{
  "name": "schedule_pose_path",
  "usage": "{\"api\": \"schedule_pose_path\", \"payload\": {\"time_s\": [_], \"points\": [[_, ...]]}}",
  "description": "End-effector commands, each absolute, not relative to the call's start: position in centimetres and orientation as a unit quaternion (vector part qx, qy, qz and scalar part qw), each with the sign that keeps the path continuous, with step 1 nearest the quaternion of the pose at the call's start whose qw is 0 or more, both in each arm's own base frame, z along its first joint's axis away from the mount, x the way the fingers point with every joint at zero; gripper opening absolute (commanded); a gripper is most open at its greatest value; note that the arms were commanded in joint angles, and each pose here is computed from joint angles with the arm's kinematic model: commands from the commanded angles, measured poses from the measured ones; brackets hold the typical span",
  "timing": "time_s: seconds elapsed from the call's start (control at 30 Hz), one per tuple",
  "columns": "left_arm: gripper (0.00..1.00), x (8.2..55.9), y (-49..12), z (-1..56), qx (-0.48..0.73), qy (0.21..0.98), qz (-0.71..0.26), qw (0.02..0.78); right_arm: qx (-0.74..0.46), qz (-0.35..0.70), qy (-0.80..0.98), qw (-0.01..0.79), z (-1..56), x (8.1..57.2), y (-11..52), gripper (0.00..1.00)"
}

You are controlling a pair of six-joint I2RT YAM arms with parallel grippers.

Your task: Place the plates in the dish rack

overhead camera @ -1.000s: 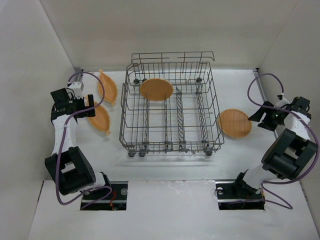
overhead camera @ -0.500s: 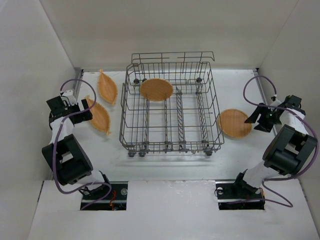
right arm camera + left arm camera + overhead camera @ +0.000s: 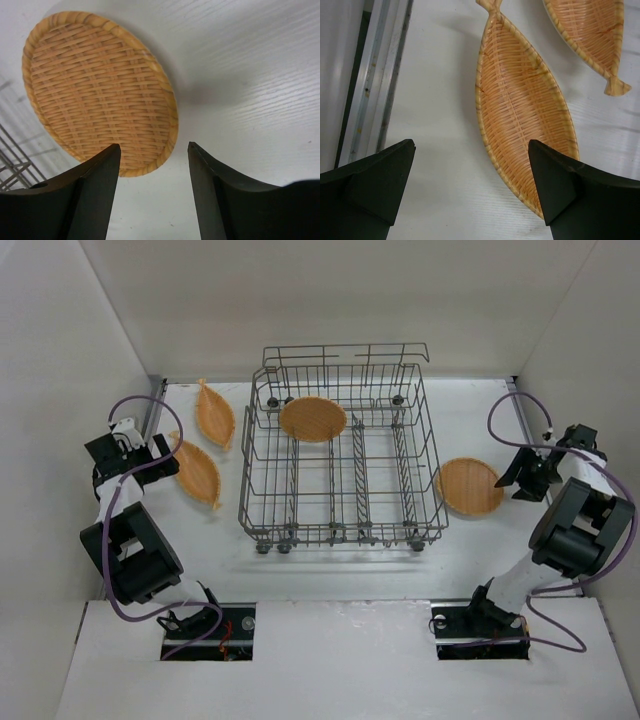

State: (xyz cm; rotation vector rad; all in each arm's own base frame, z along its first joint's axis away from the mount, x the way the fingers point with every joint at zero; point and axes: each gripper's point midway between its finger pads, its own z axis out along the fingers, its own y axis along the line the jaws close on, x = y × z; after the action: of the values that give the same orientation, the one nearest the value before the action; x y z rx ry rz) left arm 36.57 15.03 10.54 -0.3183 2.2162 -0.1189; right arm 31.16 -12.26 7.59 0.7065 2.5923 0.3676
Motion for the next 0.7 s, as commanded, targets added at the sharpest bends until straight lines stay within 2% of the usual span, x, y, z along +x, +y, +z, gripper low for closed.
{"api": "schedule_pose_path", "payload": {"time_s": [0.0,0.3,0.43,0.47,0.6,0.67], "points": [[1.0,37.3,15.1,12.0,-0.125,0.875,-0.053,0.465,0.249,0.102,0.938,0.217,7.4,32.5,-13.5,0.62],[1.0,37.2,15.4,12.0,-0.133,0.872,-0.053,0.468,0.203,0.125,0.954,0.181,5.2,34.1,-12.9,0.59],[1.0,37.2,15.6,12.2,-0.135,0.869,-0.05,0.473,0.214,0.135,0.953,0.168,4.7,34.3,-12.9,0.53],[1.0,37.2,15.6,12.2,-0.136,0.869,-0.05,0.472,0.214,0.144,0.954,0.151,4.1,34.5,-12.3,0.43],[1.0,37.1,15.8,12.3,-0.139,0.867,-0.047,0.475,0.206,0.151,0.958,0.132,3.4,34.6,-11.1,0.25],[1.0,37.2,15.9,12.4,-0.141,0.866,-0.047,0.477,0.206,0.153,0.958,0.13,3.4,34.6,-11.1,0.12]]}}
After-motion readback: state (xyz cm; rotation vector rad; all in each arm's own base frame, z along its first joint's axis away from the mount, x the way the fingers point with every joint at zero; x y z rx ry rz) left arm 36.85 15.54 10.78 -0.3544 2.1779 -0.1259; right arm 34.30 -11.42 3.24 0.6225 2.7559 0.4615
